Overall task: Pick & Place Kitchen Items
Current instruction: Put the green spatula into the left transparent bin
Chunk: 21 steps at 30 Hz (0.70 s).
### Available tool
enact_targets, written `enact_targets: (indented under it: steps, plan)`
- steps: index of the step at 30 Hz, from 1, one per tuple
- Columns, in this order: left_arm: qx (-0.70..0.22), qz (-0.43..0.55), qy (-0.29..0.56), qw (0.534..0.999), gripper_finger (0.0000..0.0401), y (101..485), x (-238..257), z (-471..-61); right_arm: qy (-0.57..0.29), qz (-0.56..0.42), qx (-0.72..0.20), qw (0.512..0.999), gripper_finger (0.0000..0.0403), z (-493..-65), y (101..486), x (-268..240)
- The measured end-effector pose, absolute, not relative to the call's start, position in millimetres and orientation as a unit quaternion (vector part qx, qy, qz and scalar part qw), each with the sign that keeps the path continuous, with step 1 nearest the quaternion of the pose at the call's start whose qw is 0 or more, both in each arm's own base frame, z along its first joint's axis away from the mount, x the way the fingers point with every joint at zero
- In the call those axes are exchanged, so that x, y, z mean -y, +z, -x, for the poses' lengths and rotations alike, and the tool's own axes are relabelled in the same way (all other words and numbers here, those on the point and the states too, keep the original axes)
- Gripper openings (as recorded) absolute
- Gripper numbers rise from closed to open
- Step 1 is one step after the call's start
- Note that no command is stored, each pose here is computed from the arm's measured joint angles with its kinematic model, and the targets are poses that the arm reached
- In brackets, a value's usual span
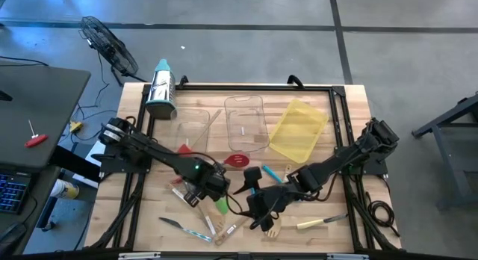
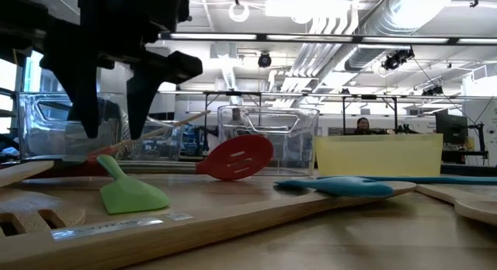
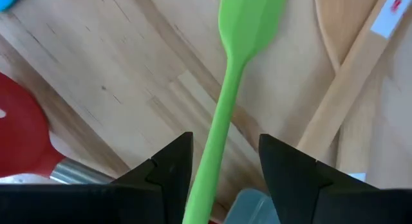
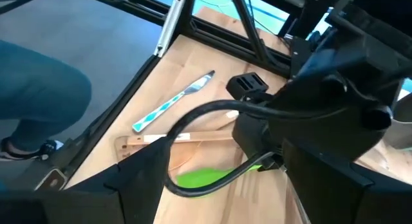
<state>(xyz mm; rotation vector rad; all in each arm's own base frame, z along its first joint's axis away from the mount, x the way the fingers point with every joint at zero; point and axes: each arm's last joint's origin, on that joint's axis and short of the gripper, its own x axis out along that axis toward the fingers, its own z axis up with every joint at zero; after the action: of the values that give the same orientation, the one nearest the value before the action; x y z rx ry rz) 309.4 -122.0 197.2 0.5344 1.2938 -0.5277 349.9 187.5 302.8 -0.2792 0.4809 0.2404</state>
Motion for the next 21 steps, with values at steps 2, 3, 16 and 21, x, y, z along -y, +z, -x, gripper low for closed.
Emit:
enact_targets:
  steps: [2,3,16,21]
  plan:
    - [-0.577,-0.248,-0.245,0.738,0.0173,192.8,122.7,-309.8,0.122,0.136,-0.237,0.954,0.0293,-349.8,302.8,-187.8]
    - [-0.572,-0.25,-0.248,0.741,0.0173,190.8,123.4,-309.8,0.125,0.136,-0.237,0.954,0.0293,-349.8,302.8,-187.9]
    - [-0.563,-0.261,-0.25,0.743,0.0173,187.4,123.1,-310.4,0.132,0.123,-0.213,0.96,0.0293,-353.0,307.2,-188.0]
    - [-0.563,-0.262,-0.244,0.745,0.0173,186.4,122.7,-310.4,0.132,0.122,-0.207,0.962,0.0293,-353.4,308.2,-188.3]
